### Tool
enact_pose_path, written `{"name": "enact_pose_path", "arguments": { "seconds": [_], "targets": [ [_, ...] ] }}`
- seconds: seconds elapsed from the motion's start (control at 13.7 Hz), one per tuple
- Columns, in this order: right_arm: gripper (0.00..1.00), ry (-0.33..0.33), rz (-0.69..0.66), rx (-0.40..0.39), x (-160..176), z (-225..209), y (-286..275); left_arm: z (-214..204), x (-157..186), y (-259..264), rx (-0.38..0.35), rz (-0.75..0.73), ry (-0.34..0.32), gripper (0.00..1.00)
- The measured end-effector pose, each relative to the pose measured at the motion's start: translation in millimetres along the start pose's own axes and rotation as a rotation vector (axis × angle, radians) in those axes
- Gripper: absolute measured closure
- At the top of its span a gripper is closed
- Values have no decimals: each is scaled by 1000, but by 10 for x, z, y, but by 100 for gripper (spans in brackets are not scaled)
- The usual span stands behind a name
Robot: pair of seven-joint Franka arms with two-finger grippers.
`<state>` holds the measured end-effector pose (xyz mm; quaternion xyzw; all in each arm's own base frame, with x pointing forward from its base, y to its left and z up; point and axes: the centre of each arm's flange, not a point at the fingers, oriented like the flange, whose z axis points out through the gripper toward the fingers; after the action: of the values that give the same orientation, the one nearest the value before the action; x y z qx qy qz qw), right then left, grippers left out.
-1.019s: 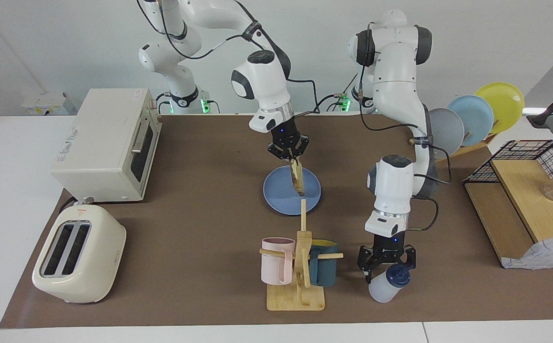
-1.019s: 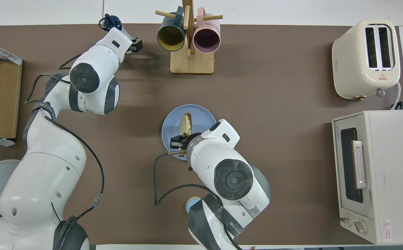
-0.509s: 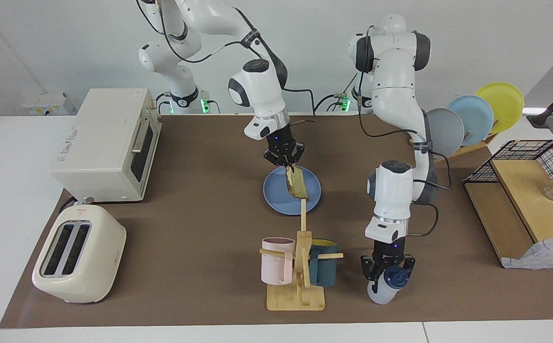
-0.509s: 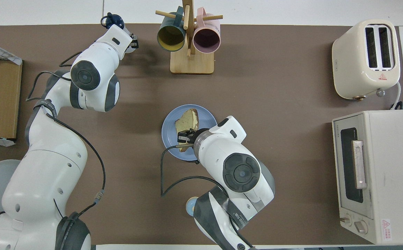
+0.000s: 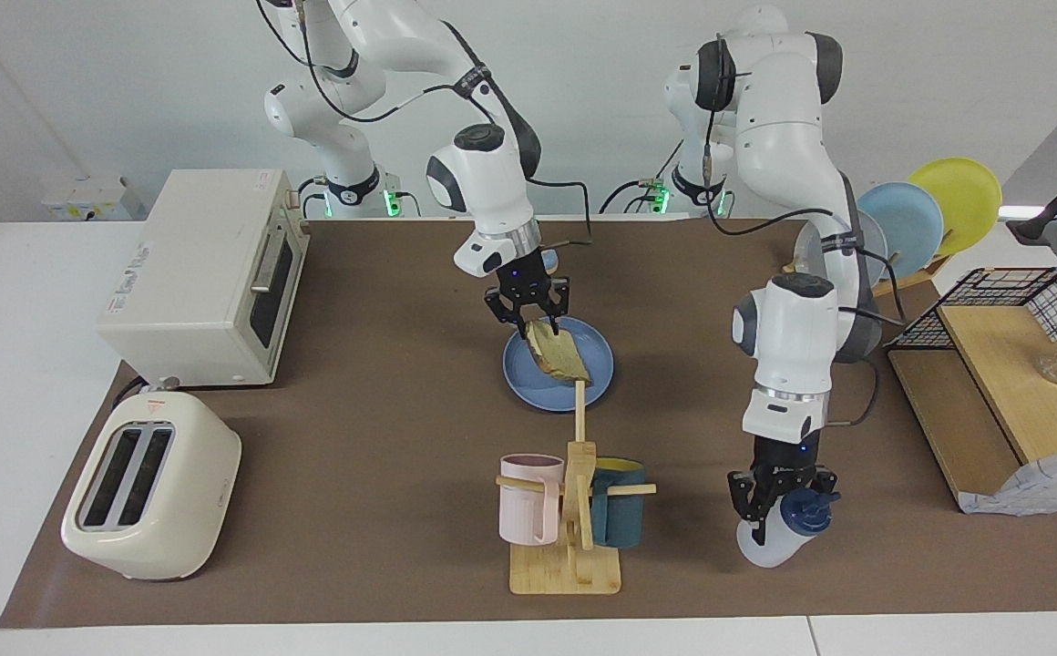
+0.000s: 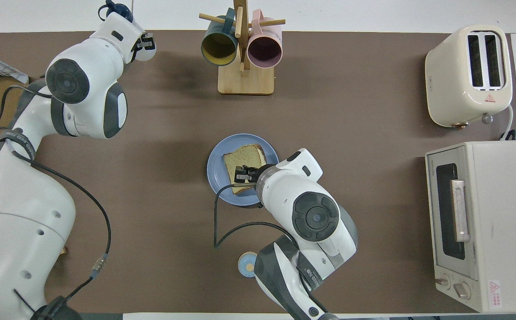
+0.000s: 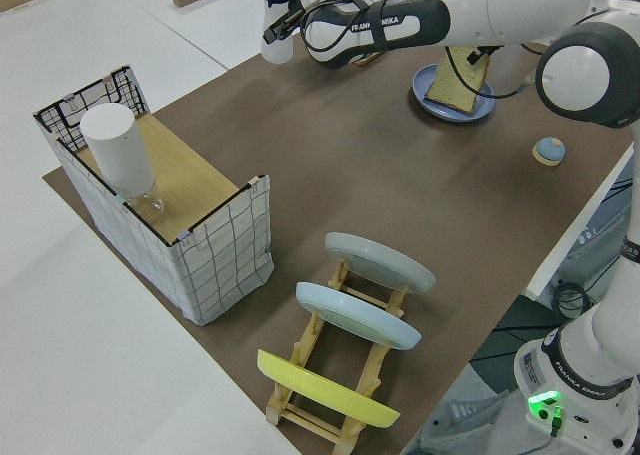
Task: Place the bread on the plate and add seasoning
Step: 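Release the bread on the plate while the left gripper lifts the bottle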
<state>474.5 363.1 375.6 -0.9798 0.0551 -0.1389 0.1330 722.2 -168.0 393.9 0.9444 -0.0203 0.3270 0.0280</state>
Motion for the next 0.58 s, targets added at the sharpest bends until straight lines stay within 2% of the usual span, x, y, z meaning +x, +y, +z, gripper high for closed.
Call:
{"name": "enact_pose_path", "arguments": {
  "seconds": [0.07, 0.22, 0.44, 0.58],
  "targets": [
    [19, 2, 3, 1, 25, -36, 1, -232, 39, -9, -3, 59, -43, 52],
    [0, 10, 30, -4, 175, -165, 86, -729, 62, -48, -29, 280, -136, 52],
    [0, 12, 87, -28, 446, -379, 328, -1432, -34, -142, -127, 515, -284, 52],
    [0, 17, 109, -32, 534, -434, 431, -1884, -166, -194, -245, 667, -371, 52]
  ]
}}
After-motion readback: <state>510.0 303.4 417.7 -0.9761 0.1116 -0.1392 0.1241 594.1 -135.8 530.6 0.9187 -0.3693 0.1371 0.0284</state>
